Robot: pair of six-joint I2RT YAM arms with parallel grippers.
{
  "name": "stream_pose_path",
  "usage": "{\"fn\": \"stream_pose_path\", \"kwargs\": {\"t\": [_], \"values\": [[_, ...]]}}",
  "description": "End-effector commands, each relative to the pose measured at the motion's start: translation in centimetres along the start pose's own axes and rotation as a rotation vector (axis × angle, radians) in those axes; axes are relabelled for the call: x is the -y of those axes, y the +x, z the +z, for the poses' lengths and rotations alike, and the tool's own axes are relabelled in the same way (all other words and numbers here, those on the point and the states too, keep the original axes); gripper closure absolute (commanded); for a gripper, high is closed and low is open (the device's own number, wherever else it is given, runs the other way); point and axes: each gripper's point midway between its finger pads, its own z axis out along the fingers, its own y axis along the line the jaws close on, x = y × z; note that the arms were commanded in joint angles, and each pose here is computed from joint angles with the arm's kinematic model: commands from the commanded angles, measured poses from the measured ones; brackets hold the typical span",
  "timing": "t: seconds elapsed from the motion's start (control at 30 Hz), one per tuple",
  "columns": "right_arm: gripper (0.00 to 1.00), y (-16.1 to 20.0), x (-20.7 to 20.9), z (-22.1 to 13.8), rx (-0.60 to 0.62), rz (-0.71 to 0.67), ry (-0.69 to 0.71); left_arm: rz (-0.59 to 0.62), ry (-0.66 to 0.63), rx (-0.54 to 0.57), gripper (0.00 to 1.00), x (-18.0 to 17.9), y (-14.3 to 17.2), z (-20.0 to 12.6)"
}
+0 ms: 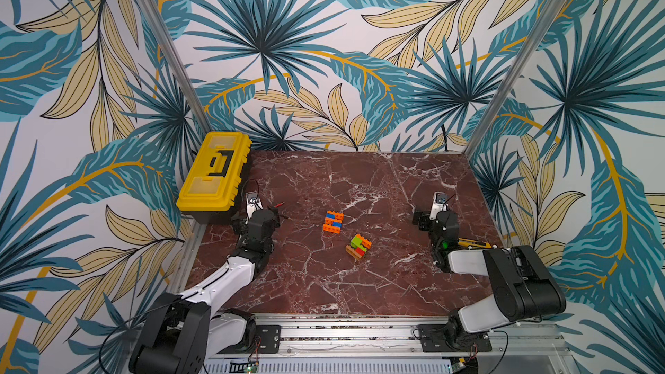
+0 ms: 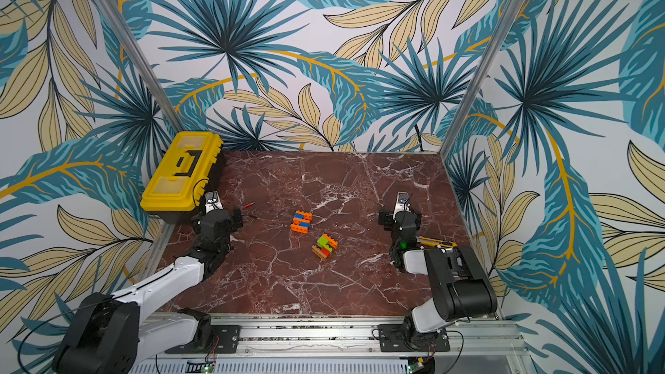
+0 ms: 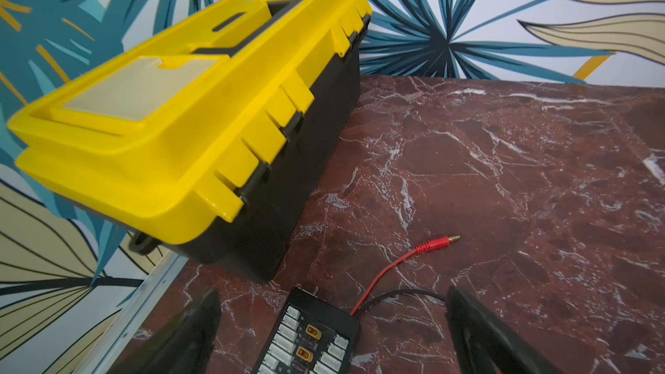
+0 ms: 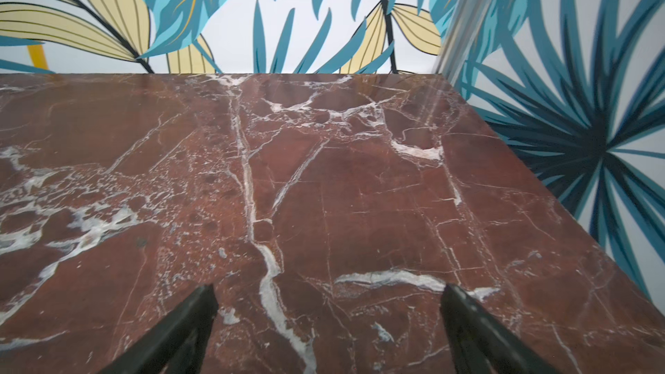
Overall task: Assemble the number 5 with lego
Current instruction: Reset both arms
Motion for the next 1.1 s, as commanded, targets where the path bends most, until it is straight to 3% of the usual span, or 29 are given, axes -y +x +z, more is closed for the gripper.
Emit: {"fn": "stream_pose_path", "kwargs": {"t": [0.0, 0.13, 0.3, 0.5, 0.57, 0.63, 0.7, 0.8, 1.07], "values": [[0.01, -0.7, 1.2, -0.1, 0.035, 0.044, 0.062, -0.034, 0.023, 0.096, 0.00, 0.0, -0.7, 1.4], [0.01, -0.7, 1.2, -0.1, 0.036, 0.047, 0.062, -0.037, 0.058, 0.112, 0.00, 0.5, -1.2, 2.5], [0.01, -0.7, 1.2, -0.1, 0.034, 0.046, 0.061, -0.042, 0.092, 0.031, 0.00, 0.0, -0.7, 4.3], [0.01, -0.7, 1.2, -0.1, 0.035, 0.047, 0.061, -0.048, 0.166, 0.045, 0.00, 0.2, -0.6, 5.7], [0.01, -0.7, 1.2, -0.1, 0.034, 0.046, 0.062, -0.043, 0.203, 0.119, 0.00, 0.7, -0.6, 5.5], [0.01, -0.7, 1.2, -0.1, 0.036, 0.047, 0.062, -0.039, 0.230, 0.093, 0.00, 1.0, 0.6, 5.2], [0.01, -0.7, 1.2, -0.1, 0.036, 0.046, 0.062, -0.043, 0.235, 0.161, 0.00, 1.0, 0.3, 5.1], [0.01, -0.8, 1.2, -0.2, 0.038, 0.047, 0.061, -0.039, 0.234, 0.118, 0.00, 1.0, 0.5, 5.1], [0.01, -0.8, 1.2, -0.2, 0.041, 0.048, 0.062, -0.081, 0.160, 0.157, 0.00, -0.4, 0.4, 5.1]]}}
